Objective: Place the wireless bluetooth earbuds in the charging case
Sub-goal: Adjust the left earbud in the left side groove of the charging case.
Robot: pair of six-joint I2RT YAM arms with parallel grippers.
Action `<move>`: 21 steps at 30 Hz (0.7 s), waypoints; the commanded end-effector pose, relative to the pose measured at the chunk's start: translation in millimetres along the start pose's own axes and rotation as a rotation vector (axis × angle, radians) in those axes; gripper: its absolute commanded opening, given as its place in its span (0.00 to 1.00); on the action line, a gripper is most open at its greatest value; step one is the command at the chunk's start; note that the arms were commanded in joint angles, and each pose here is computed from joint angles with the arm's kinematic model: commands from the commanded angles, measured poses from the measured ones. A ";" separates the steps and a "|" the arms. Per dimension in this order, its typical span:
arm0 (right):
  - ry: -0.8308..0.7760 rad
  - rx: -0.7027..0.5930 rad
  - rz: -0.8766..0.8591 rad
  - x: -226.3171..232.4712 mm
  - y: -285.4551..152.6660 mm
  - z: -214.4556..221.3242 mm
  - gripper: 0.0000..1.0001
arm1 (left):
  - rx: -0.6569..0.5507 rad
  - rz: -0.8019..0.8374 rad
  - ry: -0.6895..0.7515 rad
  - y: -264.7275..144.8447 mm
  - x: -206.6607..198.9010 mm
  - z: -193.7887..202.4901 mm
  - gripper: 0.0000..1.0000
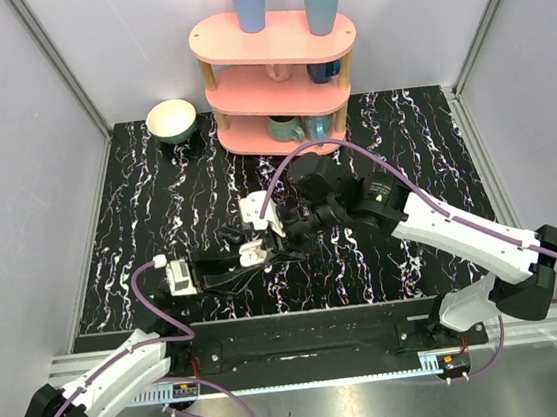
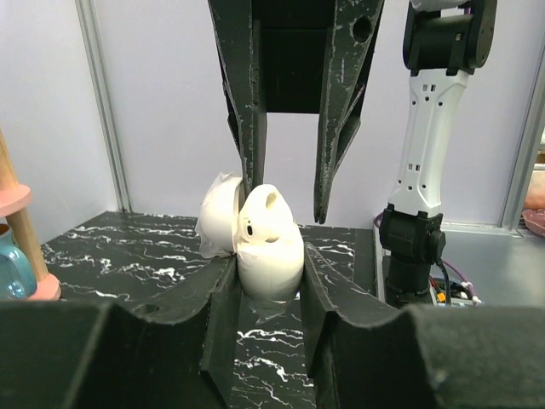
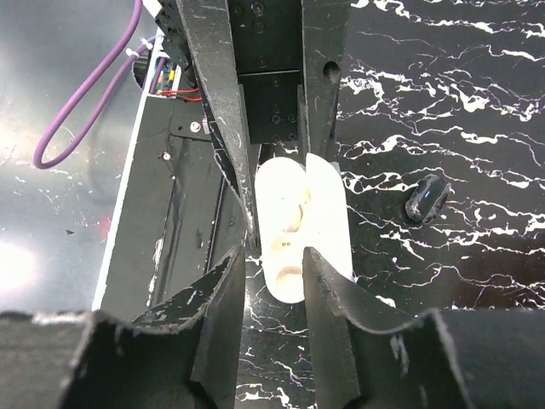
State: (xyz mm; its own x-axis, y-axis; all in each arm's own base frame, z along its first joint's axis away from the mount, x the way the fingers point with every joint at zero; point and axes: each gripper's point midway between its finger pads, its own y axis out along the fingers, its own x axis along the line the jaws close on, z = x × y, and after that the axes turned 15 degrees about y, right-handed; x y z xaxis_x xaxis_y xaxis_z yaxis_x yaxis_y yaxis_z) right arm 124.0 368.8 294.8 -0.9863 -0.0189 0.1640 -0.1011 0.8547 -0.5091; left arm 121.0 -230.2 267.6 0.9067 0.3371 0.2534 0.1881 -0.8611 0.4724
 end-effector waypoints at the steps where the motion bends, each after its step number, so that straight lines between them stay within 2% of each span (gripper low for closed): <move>1: -0.030 -0.082 0.033 -1.0 -5.0 -19.3 0.40 | -0.142 0.007 0.110 -7.1 -7.2 -29.2 0.00; 8: -0.011 -0.086 0.068 -8.5 -2.8 -21.9 0.40 | -0.132 0.006 0.107 -7.7 -7.1 -26.2 0.00; 14: -0.029 -0.158 0.084 -4.9 -13.7 -35.2 0.39 | -0.103 -0.003 0.107 -8.2 -5.1 -18.3 0.00; 21: -0.018 -0.223 0.056 2.5 -16.7 -49.1 0.34 | -0.091 -0.005 0.103 -7.4 -3.7 -15.4 0.00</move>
State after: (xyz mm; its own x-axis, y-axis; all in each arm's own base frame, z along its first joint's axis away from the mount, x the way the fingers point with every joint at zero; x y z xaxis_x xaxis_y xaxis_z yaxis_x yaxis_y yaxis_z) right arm 128.3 374.5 312.9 -0.9877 0.0210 0.1548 -0.0469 0.9051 -0.4225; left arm 122.8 -225.9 277.1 0.8833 0.3761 0.2798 0.1965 -0.8390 0.5075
